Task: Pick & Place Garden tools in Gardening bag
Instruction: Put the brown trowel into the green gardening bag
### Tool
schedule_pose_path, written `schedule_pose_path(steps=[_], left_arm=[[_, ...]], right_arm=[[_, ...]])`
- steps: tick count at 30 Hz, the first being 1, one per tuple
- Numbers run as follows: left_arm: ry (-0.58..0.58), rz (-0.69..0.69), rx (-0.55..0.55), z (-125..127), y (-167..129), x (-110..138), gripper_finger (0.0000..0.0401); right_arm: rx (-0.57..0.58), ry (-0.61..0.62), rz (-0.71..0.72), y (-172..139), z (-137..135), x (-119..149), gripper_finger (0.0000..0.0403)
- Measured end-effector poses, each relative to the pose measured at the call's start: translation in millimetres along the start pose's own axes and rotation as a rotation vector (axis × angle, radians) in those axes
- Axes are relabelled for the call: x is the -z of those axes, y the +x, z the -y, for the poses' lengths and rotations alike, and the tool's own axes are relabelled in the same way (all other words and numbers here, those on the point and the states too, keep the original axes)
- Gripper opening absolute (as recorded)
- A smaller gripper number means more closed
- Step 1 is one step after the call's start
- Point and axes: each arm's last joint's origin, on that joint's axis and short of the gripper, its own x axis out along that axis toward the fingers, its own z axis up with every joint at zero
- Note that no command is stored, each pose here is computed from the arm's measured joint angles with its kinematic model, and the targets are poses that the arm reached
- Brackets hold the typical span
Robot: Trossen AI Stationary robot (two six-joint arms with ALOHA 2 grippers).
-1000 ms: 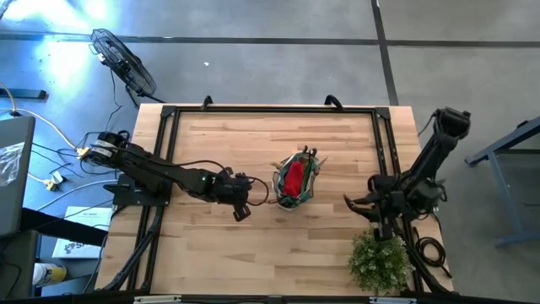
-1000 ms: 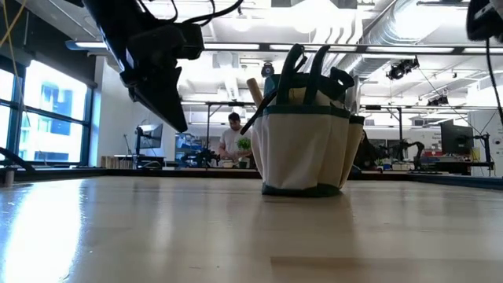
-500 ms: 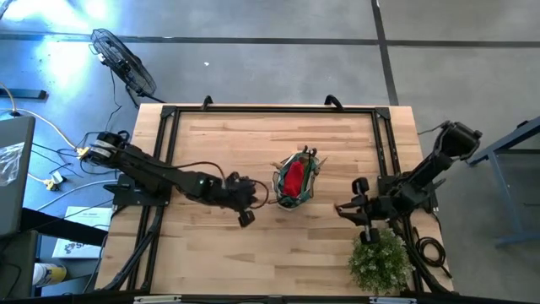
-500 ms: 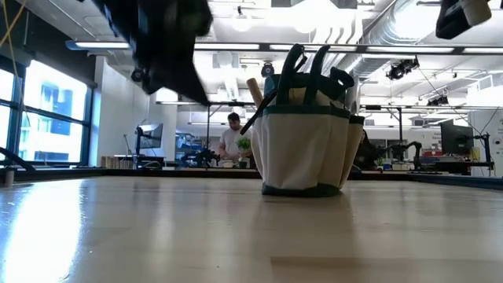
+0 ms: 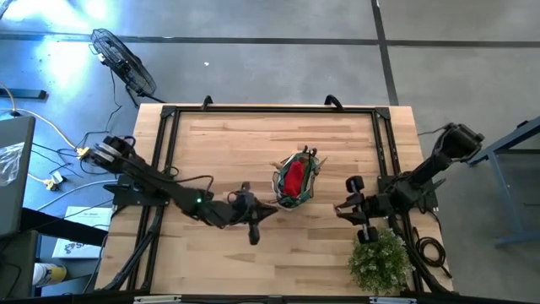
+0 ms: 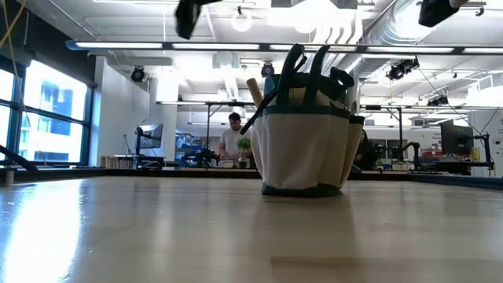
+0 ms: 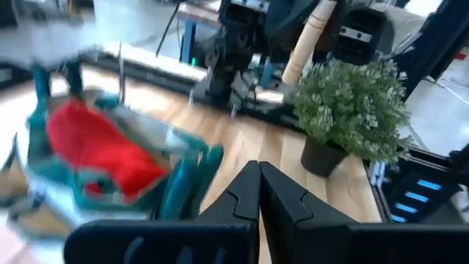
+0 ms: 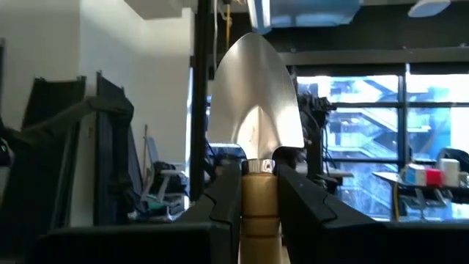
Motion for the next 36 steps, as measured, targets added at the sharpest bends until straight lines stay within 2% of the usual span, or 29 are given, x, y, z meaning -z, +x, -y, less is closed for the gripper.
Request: schedule_pose_path(steps=[8, 10, 13, 15, 17, 21, 25, 29, 33, 36], left_arm=[[0.129, 0.157, 0.042, 2, 26, 12, 0.0000], [0.136, 0.249, 0.101, 0, 35, 9, 0.0000], [0.152, 0.354, 0.259, -4, 42, 1, 0.0000], [0.164, 0.370, 0.347, -8, 51, -1, 0.0000], [0.176, 0.350, 0.377, -12, 58, 1, 0.0000], [0.220, 0.354, 0.366, -14, 65, -1, 0.0000], [0.358, 0.342, 0.341, -11, 67, -1, 0.0000], [0.370, 0.344, 0.320, -5, 68, -7, 0.0003], [0.394, 0.275, 0.286, -6, 73, -4, 0.0034], [0.380, 0.295, 0.290, -4, 73, -9, 0.0075]], right_arm=[[-0.106, 0.003, 0.080, 13, -2, -9, 0.0053], [-0.116, 0.000, 0.091, 17, -2, -10, 0.0053], [-0.125, -0.008, 0.100, 23, -2, -10, 0.0053], [-0.137, -0.014, 0.110, 28, -2, -10, 0.0053], [-0.148, -0.020, 0.115, 32, -2, -10, 0.0053], [-0.135, -0.026, 0.113, 36, 1, -8, 0.0053], [-0.121, -0.009, 0.110, 37, 5, -7, 0.0053], [-0.133, -0.010, 0.113, 38, 7, -7, 0.0053], [-0.131, -0.011, 0.112, 38, 7, -7, 0.0053], [-0.127, -0.012, 0.109, 38, 7, -7, 0.0053]])
